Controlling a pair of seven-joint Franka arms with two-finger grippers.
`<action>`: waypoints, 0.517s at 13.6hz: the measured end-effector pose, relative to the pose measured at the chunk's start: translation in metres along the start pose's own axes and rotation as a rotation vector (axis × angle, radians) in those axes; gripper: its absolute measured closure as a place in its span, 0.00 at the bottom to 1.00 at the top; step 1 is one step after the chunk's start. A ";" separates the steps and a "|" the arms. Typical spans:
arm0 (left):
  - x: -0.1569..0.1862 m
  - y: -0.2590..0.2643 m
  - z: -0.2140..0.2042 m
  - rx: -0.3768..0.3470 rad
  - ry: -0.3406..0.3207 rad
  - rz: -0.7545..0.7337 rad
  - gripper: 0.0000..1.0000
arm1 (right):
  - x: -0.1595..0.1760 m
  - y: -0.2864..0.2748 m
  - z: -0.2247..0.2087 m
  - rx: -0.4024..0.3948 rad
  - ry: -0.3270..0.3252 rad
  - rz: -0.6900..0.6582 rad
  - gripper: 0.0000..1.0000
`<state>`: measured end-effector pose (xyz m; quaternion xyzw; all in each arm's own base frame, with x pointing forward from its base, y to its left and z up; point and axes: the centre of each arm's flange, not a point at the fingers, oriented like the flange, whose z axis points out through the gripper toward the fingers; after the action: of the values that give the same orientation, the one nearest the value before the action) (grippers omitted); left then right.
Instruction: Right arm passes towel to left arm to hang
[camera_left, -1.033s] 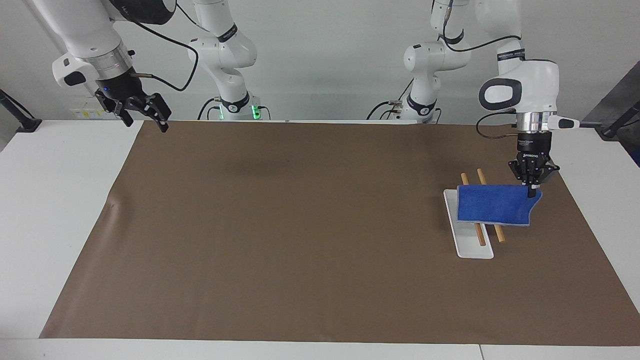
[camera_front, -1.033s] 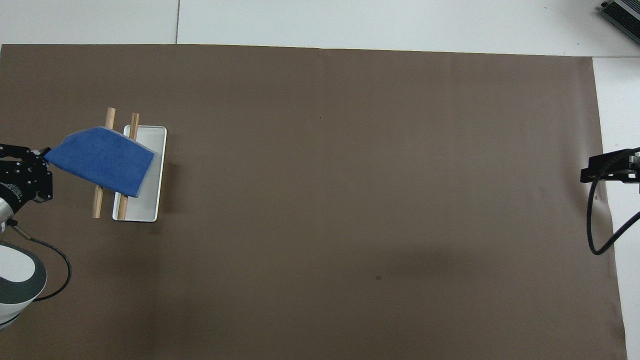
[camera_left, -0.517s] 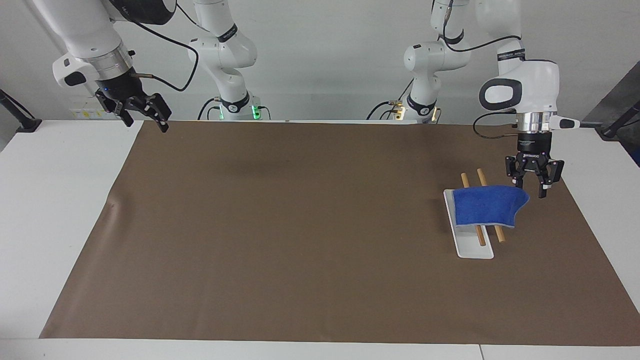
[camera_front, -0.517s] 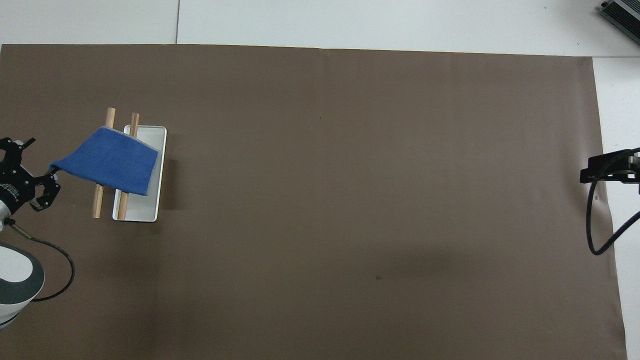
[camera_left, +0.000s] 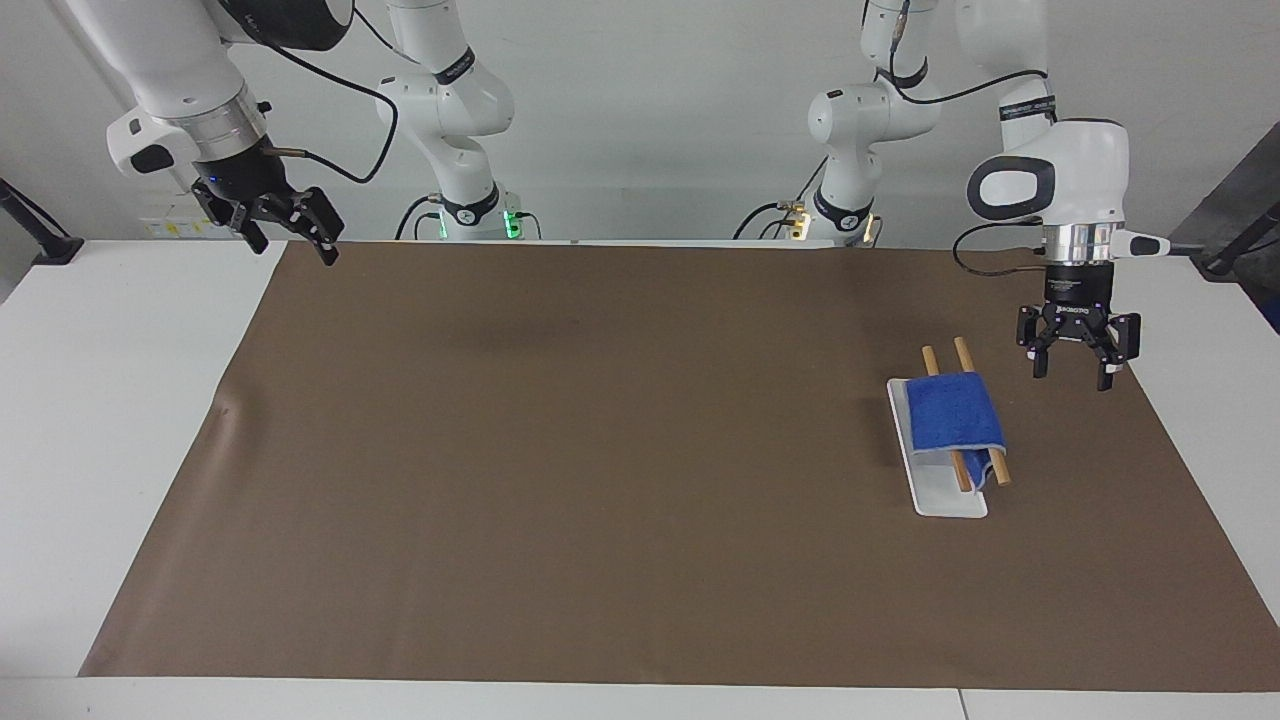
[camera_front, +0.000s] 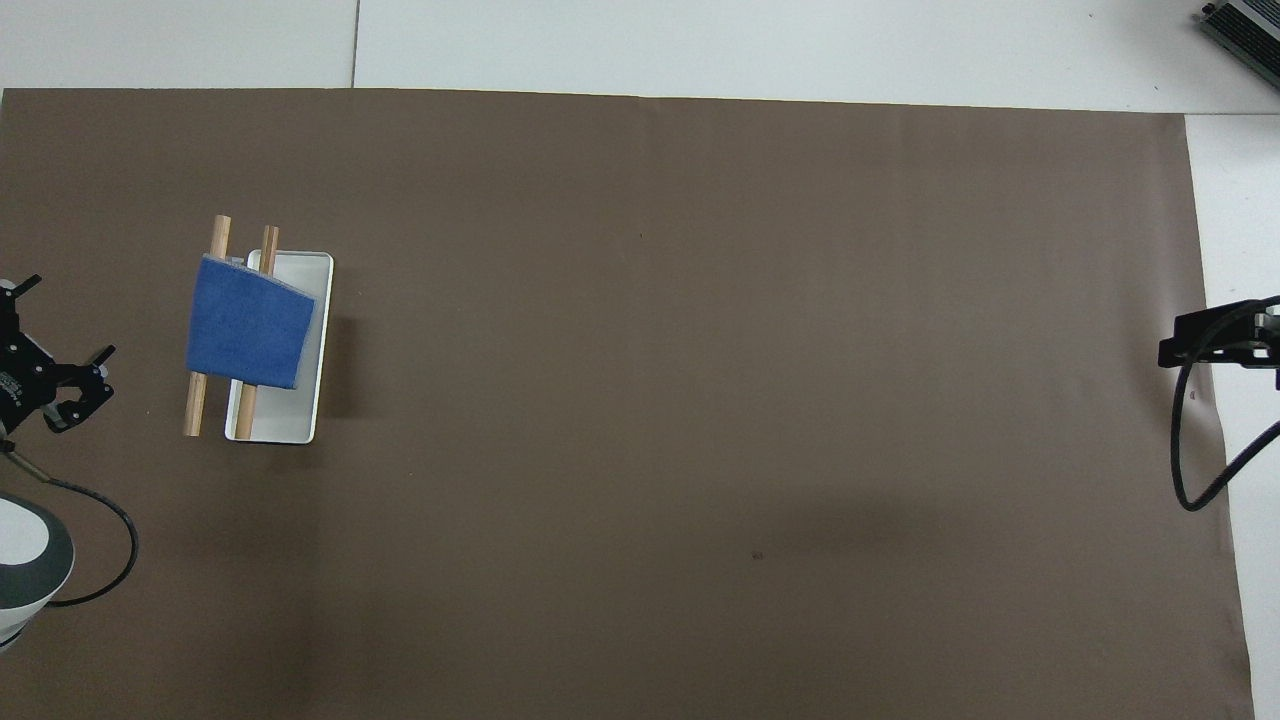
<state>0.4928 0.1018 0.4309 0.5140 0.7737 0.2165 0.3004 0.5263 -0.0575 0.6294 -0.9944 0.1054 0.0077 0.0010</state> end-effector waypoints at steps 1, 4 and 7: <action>-0.002 0.002 0.000 0.004 -0.006 0.001 0.04 | 0.000 0.000 0.000 0.000 0.000 0.000 0.00; -0.013 0.016 -0.004 0.022 -0.040 0.014 0.00 | 0.000 0.000 0.000 0.000 0.000 0.000 0.00; -0.035 0.030 -0.009 0.039 -0.082 0.086 0.00 | -0.001 -0.001 0.001 0.001 -0.003 -0.001 0.00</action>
<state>0.5163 0.0802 0.4654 0.5609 0.7421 0.1927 0.3122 0.5252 -0.0566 0.6283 -0.9944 0.1048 0.0092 0.0019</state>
